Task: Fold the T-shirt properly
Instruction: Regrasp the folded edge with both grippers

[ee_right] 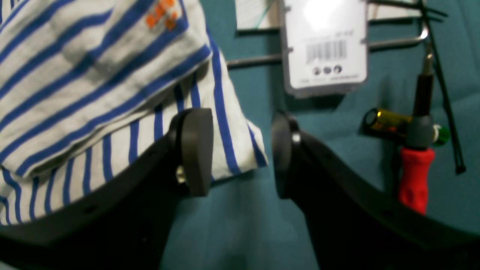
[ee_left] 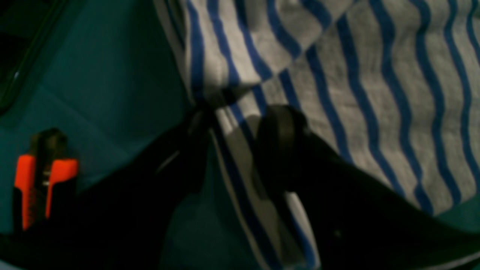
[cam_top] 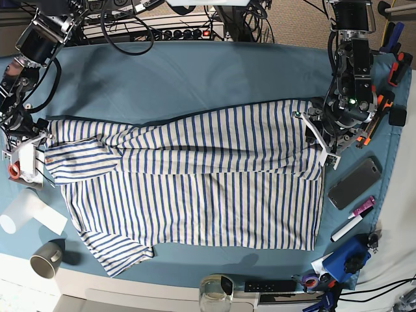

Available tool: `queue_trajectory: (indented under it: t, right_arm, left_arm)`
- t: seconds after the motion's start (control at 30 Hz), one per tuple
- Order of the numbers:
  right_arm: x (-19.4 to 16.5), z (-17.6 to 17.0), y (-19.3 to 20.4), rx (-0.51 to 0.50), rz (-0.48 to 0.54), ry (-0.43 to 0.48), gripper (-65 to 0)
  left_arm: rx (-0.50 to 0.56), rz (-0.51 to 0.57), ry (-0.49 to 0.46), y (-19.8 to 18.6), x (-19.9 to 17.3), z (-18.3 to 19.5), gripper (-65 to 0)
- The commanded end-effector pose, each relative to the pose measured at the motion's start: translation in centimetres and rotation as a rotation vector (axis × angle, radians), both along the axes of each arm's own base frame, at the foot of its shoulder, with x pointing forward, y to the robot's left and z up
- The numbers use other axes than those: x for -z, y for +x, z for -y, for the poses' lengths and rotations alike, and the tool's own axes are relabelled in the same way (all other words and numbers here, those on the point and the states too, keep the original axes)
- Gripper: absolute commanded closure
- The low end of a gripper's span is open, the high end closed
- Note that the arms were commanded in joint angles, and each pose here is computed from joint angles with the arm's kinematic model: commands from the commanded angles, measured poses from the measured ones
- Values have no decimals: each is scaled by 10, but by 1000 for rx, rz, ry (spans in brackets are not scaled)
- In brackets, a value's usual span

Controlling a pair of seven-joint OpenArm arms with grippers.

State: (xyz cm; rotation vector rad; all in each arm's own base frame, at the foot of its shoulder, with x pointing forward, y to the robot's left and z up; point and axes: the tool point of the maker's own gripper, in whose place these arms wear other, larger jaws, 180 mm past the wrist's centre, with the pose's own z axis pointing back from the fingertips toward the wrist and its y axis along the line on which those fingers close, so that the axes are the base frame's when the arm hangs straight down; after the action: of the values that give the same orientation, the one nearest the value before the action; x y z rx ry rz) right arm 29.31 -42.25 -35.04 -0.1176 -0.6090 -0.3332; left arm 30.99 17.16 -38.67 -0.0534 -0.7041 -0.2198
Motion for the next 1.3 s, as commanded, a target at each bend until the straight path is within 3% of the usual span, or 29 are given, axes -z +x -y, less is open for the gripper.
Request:
queue_trajectory:
  t: [0.0,0.23,0.53,0.93,1.07,1.27]
  right_arm:
    - [-17,10,7,12,48,-34,-258]
    - [5,13,-8,23,36,-54,-258]
    - [43,-6,-16,-4,14,112,-258]
    - [44,-7,-16,-5,14,123,-258]
    - [43,-9,-14,-5,27,137,-257]
    - [42,-13,-12,-6,47,161,-257]
  left_arm:
    - [1,47,4,10,-13,-2,-258]
    - [1,48,4,10,-13,-2,-258]
    - [1,51,3,11,-14,-2,-258]
    - [6,36,-70,9,-13,10,-258]
    - [5,-14,-89,3,-4,12,-238]
    - [-20,-40,-19,0,10,-3,-215]
